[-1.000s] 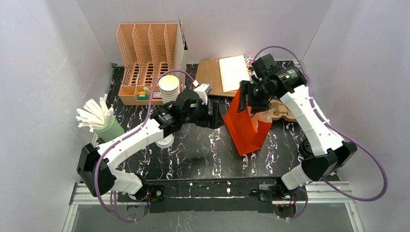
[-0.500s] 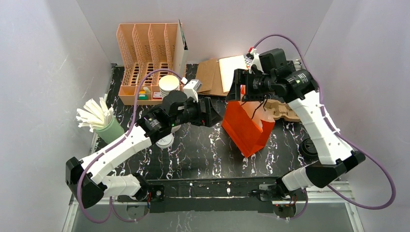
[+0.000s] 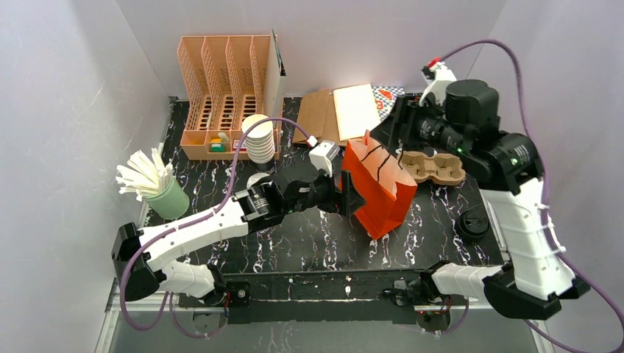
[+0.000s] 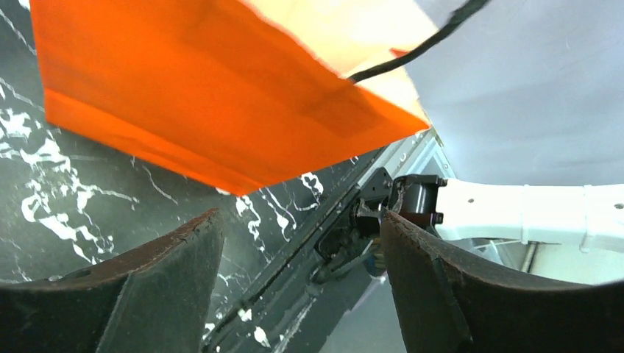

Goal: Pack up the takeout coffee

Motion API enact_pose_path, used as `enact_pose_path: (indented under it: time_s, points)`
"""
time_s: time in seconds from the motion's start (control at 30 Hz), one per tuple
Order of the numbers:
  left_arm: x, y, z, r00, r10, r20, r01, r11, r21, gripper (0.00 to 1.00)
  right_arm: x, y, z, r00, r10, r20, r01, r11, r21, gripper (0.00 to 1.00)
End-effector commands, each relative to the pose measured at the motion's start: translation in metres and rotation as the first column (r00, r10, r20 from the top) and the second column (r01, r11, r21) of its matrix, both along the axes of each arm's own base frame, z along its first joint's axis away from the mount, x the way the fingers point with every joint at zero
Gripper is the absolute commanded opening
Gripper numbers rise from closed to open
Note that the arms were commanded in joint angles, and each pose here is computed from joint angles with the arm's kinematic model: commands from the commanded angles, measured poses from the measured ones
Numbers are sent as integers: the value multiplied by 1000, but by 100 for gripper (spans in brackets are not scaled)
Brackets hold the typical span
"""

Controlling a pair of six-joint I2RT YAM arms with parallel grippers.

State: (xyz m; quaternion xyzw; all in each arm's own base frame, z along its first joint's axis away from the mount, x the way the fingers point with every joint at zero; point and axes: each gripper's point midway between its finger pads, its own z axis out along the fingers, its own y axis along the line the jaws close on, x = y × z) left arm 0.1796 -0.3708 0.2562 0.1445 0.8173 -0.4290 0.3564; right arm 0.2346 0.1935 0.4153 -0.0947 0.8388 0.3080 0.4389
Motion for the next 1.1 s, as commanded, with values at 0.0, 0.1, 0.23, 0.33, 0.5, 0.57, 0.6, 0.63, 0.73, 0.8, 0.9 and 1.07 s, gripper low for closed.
enact_pose_path:
  time_s: [0.0,0.1,0.23,0.33,0.5,0.57,0.6,0.63,0.73,0.8,0.9,1.07]
  points:
    - [21,2,50,973,91,212,-93,996,1,74,5,-39,28,971,-185,151,186,983,11,67]
    - [27,-1,56,958,123,260,-136,990,34,76,4,-57,24,949,-256,182,262,965,-12,64]
    - [28,-13,59,941,134,311,-163,984,72,84,5,-74,12,930,-313,194,329,943,-56,62]
    - [26,-24,62,928,123,351,-166,981,97,96,7,-81,-3,923,-341,178,362,926,-103,63]
    - [33,-34,65,908,133,398,-205,968,144,97,5,-86,-18,919,-358,166,379,918,-120,63]
    - [37,-35,66,900,151,410,-231,961,152,94,4,-86,-24,920,-358,161,378,918,-119,63]
    - [40,-35,65,896,163,413,-246,957,155,92,3,-86,-27,921,-357,158,377,918,-121,63]
    - [41,-35,65,893,174,416,-258,954,155,89,3,-86,-32,923,-355,150,374,919,-124,63]
    - [47,-28,66,879,216,426,-305,940,152,79,3,-81,-45,933,-337,126,353,925,-140,62]
    - [50,-21,67,869,250,427,-337,931,141,68,6,-77,-55,940,-324,108,338,928,-156,62]
    - [49,-9,67,862,282,421,-359,926,116,53,12,-72,-71,946,-315,77,324,928,-186,63]
    - [44,18,72,846,329,420,-392,917,72,34,24,-64,-102,948,-318,24,314,919,-238,66]
